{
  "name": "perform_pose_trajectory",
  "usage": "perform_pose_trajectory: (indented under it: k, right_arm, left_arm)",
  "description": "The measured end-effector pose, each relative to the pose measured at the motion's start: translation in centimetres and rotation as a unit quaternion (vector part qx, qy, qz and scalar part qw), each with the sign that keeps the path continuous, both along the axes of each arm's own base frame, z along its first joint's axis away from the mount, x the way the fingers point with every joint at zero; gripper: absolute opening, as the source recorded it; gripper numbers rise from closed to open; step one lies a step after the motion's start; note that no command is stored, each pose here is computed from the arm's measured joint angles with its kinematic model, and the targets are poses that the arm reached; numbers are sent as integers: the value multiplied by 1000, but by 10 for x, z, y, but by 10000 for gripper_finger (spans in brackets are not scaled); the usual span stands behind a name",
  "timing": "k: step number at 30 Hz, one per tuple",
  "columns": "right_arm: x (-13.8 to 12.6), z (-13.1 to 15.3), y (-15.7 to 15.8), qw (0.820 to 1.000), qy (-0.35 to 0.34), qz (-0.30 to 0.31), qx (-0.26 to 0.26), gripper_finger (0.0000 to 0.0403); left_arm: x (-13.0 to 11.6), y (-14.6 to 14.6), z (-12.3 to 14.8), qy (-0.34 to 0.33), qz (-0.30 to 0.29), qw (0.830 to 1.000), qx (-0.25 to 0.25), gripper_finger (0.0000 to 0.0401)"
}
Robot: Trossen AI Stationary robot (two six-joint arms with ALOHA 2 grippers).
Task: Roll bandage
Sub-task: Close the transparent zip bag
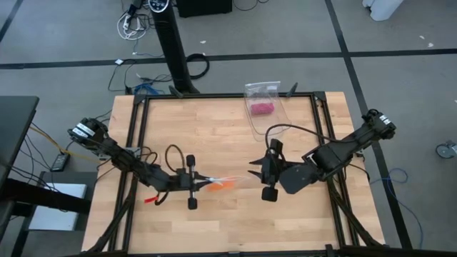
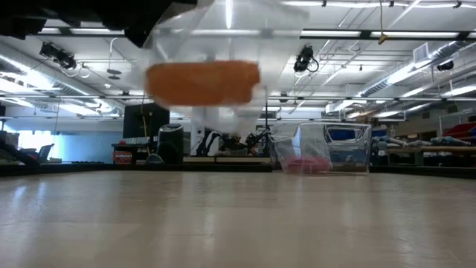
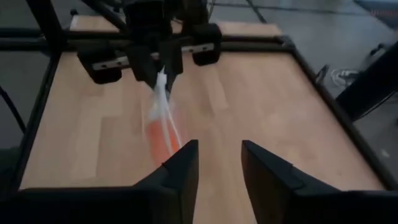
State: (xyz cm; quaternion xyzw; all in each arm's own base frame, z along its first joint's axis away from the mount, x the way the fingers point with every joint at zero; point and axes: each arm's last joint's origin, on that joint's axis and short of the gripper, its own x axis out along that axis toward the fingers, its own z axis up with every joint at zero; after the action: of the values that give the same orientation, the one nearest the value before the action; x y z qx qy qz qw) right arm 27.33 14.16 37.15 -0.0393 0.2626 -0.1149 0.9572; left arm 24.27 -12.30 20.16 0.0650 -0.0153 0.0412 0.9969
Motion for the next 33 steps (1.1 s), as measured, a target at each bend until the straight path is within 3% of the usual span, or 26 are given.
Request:
perform_pose_trajectory:
  k: [4, 8, 14, 18, 33]
  right_arm:
    - [10, -20, 1, 1000, 10, 11, 22, 130]
    - [37, -50, 3, 998, 32, 35, 37, 126]
    - [79, -79, -3, 995, 29, 77, 52, 123]
    - [95, -92, -15, 994, 35, 75, 68, 124]
    - [114, -102, -24, 989, 14, 110, 98, 106]
  left_arm:
    - [0, 0, -10, 47, 4, 999, 11, 1]
    - [6, -1, -12, 100, 17, 994, 30, 1]
    - [22, -6, -1, 233, 23, 968, 86, 1]
    - [26, -8, 13, 277, 24, 954, 111, 1]
    - [31, -6, 24, 292, 36, 950, 105, 1]
